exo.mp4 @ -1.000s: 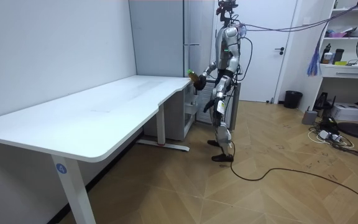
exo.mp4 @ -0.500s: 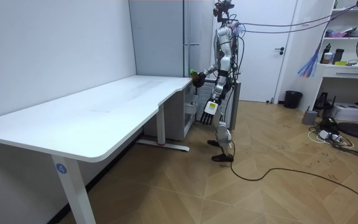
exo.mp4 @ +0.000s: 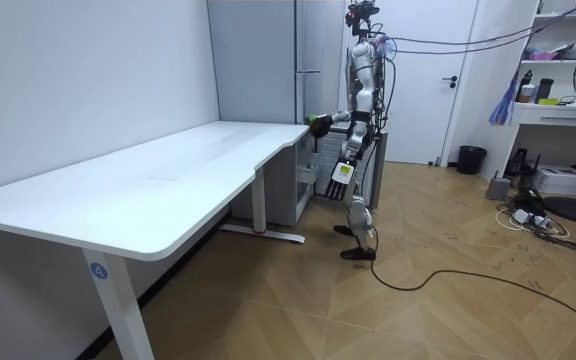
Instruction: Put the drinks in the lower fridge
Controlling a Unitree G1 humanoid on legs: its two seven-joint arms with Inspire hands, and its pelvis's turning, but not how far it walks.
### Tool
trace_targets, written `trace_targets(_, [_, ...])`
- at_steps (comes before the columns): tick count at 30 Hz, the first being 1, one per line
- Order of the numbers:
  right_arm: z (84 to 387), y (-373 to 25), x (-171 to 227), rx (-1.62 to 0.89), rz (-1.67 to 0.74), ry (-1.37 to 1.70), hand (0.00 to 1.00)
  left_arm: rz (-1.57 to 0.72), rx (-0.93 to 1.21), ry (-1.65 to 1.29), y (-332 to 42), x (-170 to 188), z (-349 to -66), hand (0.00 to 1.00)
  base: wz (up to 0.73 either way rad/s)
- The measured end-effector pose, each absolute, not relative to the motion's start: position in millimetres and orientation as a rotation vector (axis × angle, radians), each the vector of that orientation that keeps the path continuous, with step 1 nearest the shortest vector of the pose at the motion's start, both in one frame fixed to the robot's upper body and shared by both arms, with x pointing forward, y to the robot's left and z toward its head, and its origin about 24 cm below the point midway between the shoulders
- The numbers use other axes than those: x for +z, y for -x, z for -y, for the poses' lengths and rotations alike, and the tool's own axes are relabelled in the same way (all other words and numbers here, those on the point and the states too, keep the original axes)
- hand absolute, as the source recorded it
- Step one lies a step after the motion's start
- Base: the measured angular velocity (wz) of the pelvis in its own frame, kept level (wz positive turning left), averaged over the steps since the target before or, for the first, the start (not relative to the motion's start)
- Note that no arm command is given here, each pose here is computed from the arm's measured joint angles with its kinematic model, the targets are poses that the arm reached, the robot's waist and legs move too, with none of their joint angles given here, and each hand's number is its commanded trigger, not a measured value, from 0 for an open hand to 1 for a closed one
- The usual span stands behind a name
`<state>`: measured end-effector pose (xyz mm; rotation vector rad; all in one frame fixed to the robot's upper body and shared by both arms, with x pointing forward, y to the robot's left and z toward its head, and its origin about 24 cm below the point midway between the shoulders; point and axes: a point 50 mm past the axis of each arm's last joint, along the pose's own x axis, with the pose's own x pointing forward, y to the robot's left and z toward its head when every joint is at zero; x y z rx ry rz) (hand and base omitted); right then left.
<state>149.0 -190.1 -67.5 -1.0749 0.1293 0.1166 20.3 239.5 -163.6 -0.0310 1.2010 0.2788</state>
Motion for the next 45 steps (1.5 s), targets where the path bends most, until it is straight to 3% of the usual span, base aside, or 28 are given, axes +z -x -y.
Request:
trace_targets(9, [227.2,-135.2,-72.4,-0.258,-0.198,0.964,1.00,-1.188,0.278,0.019,-23.4,-162.8,-239.8,0.00,-0.01])
trace_targets(21, [254.9,-106.0,-93.8,-0.612,-0.443,0.684,1.00,-1.207,0.290,0.009,-18.1,-163.2,-240.7,0.00,0.00])
trace_targets(28, [267.2,-113.0,-93.2,-0.805,-0.508,0.458,1.00,-1.236,0.272,0.028,-15.3,-164.4,-239.3,0.00,-0.02])
trace_targets(35, [268.8,-137.7,-85.9,-0.888,-0.514,0.025,1.00,-1.243,0.260,0.041,-15.1,-164.6,-238.6,0.00,-0.05])
trace_targets(45, [251.5,-150.3,-102.3,-0.737,-0.598,-0.561,1.00,-1.228,0.245,0.038,-20.7,-163.0,-239.1,0.00,0.00])
